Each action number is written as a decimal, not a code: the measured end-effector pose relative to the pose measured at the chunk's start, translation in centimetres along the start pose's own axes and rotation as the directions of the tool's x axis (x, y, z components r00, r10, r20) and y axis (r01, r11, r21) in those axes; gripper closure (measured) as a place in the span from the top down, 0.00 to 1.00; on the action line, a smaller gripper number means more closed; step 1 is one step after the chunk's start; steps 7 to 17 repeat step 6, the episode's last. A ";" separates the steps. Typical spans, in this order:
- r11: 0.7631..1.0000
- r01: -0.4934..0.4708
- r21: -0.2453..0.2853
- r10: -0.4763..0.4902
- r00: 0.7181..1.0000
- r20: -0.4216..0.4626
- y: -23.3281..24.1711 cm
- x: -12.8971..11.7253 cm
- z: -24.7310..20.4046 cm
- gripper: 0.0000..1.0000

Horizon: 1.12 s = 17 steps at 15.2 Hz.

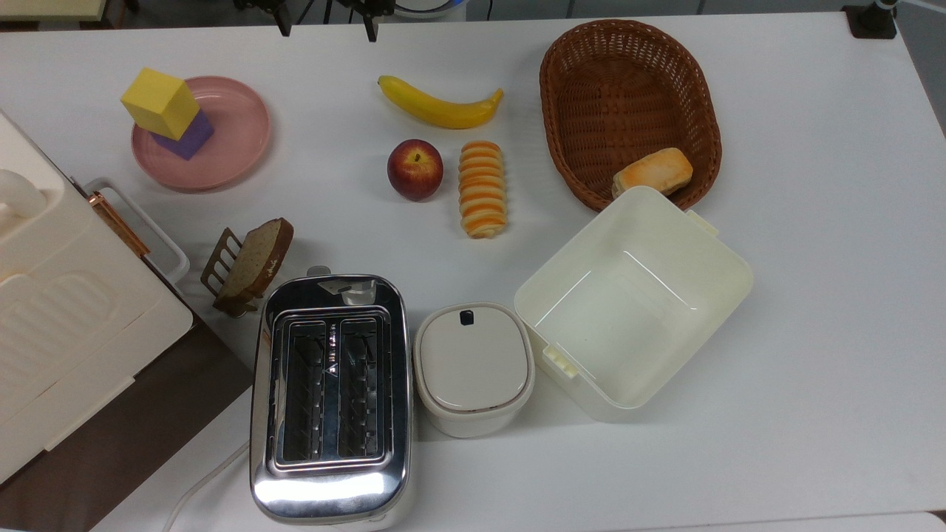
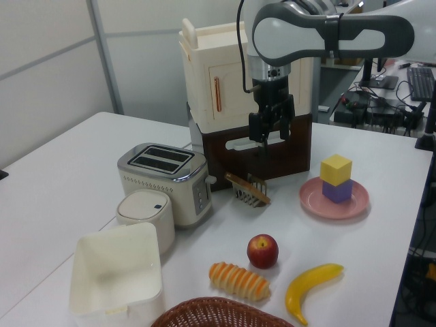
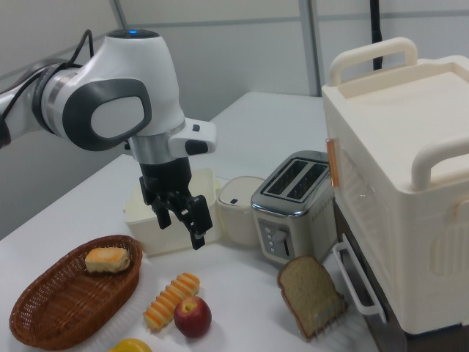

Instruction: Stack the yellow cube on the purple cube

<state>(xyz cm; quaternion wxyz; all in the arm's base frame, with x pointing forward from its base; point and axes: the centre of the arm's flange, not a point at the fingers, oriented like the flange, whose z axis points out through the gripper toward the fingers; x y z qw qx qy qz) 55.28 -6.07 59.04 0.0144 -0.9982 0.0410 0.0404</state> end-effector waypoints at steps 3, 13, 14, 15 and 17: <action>1.000 0.019 0.002 -0.019 1.000 0.004 -0.1 -0.1 -0.2 1.00; 1.000 0.024 0.002 -0.024 1.000 0.004 -0.2 -0.1 -0.2 1.00; 1.000 0.024 0.002 -0.024 1.000 0.004 -0.2 -0.1 -0.2 1.00; 1.000 0.024 0.002 -0.024 1.000 0.004 -0.2 -0.1 -0.2 1.00; 1.000 0.024 0.002 -0.024 1.000 0.004 -0.2 -0.1 -0.2 1.00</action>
